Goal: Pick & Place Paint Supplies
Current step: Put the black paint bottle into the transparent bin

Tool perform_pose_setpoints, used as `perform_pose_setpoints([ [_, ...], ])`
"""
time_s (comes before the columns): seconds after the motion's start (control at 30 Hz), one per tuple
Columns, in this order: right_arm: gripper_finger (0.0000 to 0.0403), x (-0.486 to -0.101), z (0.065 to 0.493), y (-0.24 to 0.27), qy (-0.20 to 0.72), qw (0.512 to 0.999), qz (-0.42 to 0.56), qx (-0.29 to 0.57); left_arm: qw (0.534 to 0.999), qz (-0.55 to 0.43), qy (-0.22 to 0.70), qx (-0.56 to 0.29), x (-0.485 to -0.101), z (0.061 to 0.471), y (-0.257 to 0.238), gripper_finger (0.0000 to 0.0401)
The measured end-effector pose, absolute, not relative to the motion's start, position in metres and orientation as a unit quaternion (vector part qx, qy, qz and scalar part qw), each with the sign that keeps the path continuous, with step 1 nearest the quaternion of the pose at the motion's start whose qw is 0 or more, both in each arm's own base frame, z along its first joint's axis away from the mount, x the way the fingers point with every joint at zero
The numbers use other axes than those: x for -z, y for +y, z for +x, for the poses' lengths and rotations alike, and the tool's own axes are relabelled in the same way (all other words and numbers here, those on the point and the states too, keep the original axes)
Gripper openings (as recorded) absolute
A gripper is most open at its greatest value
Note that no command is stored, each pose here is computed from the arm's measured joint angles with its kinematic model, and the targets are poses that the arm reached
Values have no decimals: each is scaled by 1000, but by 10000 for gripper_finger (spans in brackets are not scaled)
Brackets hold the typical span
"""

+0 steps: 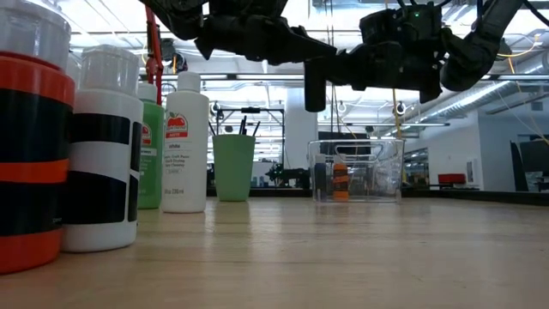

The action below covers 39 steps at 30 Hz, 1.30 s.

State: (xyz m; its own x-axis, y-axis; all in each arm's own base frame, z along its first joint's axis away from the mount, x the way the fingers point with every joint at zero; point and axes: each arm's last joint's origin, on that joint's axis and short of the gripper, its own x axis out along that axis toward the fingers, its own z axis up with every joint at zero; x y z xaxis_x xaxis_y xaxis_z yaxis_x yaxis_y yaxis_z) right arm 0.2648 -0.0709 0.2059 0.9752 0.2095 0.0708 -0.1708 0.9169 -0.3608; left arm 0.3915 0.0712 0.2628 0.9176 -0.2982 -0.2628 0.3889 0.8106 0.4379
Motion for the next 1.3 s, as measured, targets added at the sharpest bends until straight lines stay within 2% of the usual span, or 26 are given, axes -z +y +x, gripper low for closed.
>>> perform_pose_setpoints([
  [0.47,136,-208,261,-72,-24,980,-181,-79,945,228,132,193,-276,372,77,239],
  [0.67,136,-213,246,-87,34,984,-173,1,943,187,217,172,-304,331,64,239],
  [0.83,136,-215,224,-115,77,986,-135,58,920,139,284,231,-304,290,44,239],
  [1.03,136,-210,185,-146,57,989,-109,87,927,139,245,249,-289,259,22,239],
  [1.3,136,-184,157,-165,3,994,-106,20,941,147,206,223,-270,233,6,239],
])
